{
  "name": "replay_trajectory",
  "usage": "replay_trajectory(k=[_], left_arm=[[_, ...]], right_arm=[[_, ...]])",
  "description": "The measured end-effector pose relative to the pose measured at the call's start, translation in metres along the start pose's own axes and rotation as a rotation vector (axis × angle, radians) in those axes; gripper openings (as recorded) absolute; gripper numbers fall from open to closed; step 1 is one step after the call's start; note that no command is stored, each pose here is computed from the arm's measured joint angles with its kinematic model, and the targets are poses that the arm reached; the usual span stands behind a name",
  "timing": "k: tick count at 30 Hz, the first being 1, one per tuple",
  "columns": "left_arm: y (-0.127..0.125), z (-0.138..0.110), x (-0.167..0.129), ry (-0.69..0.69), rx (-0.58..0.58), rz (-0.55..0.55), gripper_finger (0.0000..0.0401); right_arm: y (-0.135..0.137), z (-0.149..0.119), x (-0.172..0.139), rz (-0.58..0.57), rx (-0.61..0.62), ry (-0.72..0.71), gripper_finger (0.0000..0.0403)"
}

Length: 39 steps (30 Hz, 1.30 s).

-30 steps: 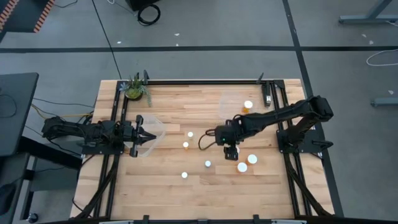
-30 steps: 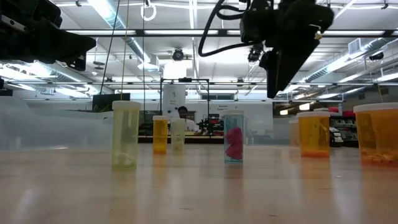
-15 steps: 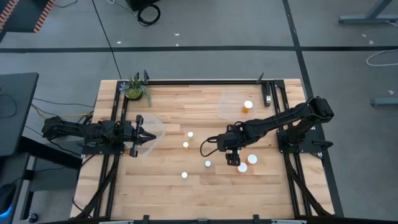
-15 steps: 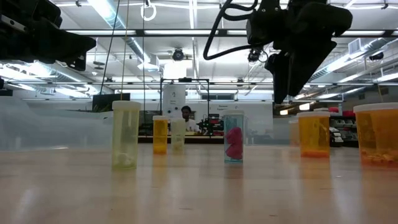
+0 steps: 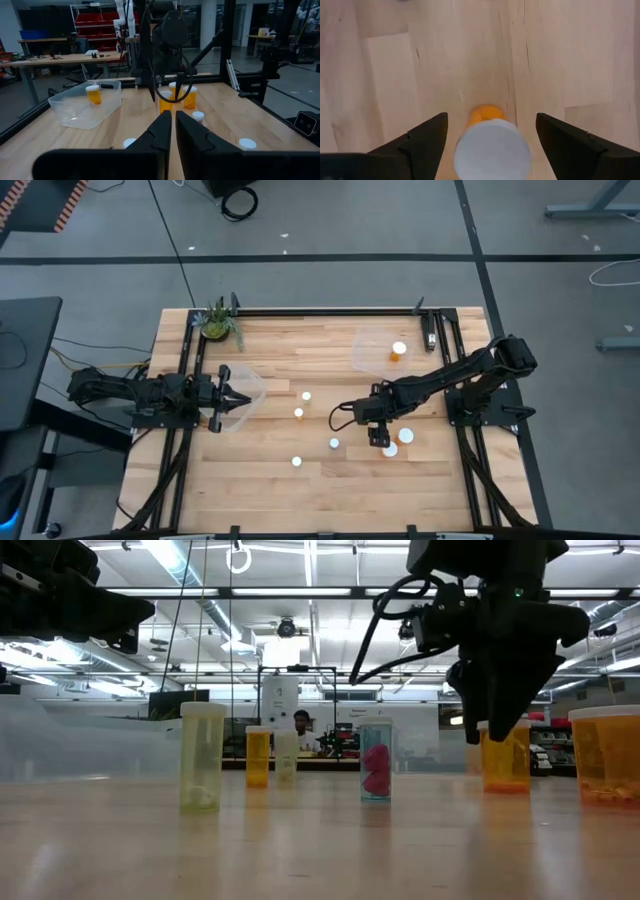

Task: Pick and place medicine bottles into bin by pill shape (circle, oval)
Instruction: Put the big orange pill bottle into the right transparent bin

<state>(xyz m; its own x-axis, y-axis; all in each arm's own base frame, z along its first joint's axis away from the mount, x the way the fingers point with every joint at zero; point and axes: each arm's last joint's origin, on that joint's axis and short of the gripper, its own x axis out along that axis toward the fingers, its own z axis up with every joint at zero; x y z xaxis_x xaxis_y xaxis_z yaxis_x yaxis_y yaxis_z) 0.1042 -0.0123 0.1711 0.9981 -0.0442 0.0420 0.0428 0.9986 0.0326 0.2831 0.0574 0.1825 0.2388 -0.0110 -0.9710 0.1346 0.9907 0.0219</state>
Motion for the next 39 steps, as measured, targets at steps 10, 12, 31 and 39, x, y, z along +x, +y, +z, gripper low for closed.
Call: replay_trajectory(k=[10,12,31,39], left_arm=[[0.0,0.0,0.0,0.0,0.0,0.0,0.003],[0.0,0.0,0.0,0.0,0.0,0.0,0.0034],[0.0,0.0,0.0,0.0,0.0,-0.001,0.0029],[0.0,0.0,0.0,0.0,0.0,0.0,0.0035]], right_arm=[[0.0,-0.001,0.0,-0.002,0.004,0.007,0.0238],[-0.001,-0.001,0.0,-0.004,0.004,0.013,0.0225],[-0.034,0.022,-0.027,-0.058,-0.037,0.043,0.0223],[-0.072,0.037,-0.046,-0.125,-0.056,0.042,0.0224]])
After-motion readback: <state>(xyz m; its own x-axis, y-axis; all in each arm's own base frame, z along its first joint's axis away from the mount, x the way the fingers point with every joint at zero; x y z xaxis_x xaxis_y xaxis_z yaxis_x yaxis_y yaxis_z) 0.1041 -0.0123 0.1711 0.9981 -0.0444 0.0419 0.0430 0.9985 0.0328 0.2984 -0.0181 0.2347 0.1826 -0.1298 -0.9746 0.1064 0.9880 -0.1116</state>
